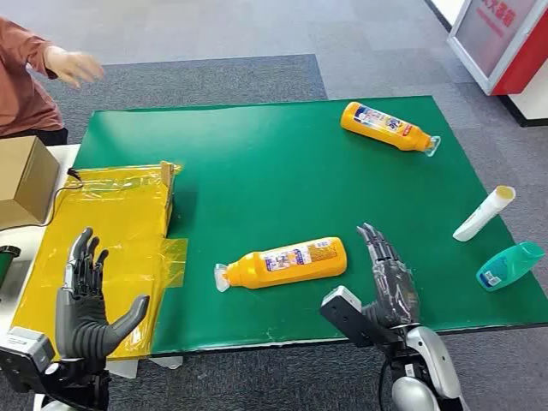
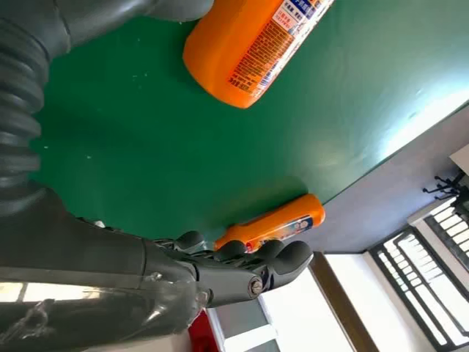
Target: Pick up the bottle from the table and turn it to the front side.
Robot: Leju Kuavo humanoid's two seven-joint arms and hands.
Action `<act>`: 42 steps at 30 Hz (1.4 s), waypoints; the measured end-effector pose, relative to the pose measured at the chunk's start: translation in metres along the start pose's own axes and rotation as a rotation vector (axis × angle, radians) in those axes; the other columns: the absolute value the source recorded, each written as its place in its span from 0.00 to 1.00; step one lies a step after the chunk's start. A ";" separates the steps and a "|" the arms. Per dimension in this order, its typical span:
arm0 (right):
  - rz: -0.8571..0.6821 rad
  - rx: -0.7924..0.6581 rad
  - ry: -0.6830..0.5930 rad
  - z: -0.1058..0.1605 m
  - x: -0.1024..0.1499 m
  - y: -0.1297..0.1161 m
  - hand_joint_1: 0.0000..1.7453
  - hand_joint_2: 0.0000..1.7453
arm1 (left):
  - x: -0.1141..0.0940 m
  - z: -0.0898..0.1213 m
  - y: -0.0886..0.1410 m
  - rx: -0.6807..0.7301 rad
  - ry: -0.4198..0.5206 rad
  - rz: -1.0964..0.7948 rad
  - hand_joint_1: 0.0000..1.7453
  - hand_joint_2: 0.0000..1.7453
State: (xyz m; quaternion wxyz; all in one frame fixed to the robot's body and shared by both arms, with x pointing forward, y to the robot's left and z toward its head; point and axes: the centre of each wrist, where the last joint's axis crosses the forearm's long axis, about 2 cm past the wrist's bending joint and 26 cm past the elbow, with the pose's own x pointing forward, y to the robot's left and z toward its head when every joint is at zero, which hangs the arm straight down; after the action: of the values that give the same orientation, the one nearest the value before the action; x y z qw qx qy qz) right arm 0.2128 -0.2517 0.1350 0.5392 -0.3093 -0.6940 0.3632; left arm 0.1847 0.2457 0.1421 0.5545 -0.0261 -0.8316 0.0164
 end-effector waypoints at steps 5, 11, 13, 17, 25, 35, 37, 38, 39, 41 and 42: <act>0.037 -0.013 0.004 -0.003 0.002 0.001 0.00 1.00 | 0.000 0.000 -0.001 -0.001 0.001 0.003 0.00 1.00; 0.120 -0.008 0.014 -0.009 0.005 0.002 0.00 1.00 | 0.000 0.000 -0.002 -0.012 0.002 0.010 0.00 1.00; 0.193 0.004 0.021 -0.013 0.006 0.006 0.00 1.00 | 0.001 -0.001 -0.002 -0.018 0.001 0.012 0.00 1.00; 0.332 0.030 0.024 -0.022 0.008 0.019 0.00 1.00 | 0.002 -0.006 -0.004 -0.032 -0.007 0.012 0.00 1.00; 0.380 0.076 0.013 -0.028 0.008 0.033 0.00 1.00 | 0.003 -0.010 -0.005 -0.034 -0.013 0.014 0.00 1.00; 0.467 0.137 0.008 -0.041 0.005 0.049 0.00 1.00 | 0.005 -0.017 -0.006 -0.052 -0.031 0.015 0.00 1.00; 0.478 0.156 0.012 -0.047 0.003 0.053 0.00 1.00 | 0.006 -0.020 -0.007 -0.057 -0.038 0.016 0.00 1.00; 0.483 0.166 0.015 -0.049 0.002 0.054 0.00 1.00 | 0.006 -0.021 -0.007 -0.059 -0.042 0.017 0.00 1.00; 0.488 0.175 0.017 -0.052 0.001 0.056 0.00 1.00 | 0.006 -0.022 -0.007 -0.060 -0.044 0.017 0.00 1.00; 0.497 0.192 0.021 -0.056 -0.001 0.059 0.00 1.00 | 0.007 -0.023 -0.007 -0.062 -0.048 0.018 0.00 1.00; 0.501 0.201 0.023 -0.058 -0.002 0.060 0.00 1.00 | 0.007 -0.024 -0.008 -0.063 -0.050 0.018 0.00 1.00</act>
State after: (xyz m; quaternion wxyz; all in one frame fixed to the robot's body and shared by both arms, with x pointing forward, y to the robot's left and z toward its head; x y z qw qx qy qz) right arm 0.2721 -0.2104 0.0923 0.4685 -0.4204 -0.5500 0.5488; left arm 0.2040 0.2383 0.1582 0.5321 -0.0507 -0.8451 -0.0041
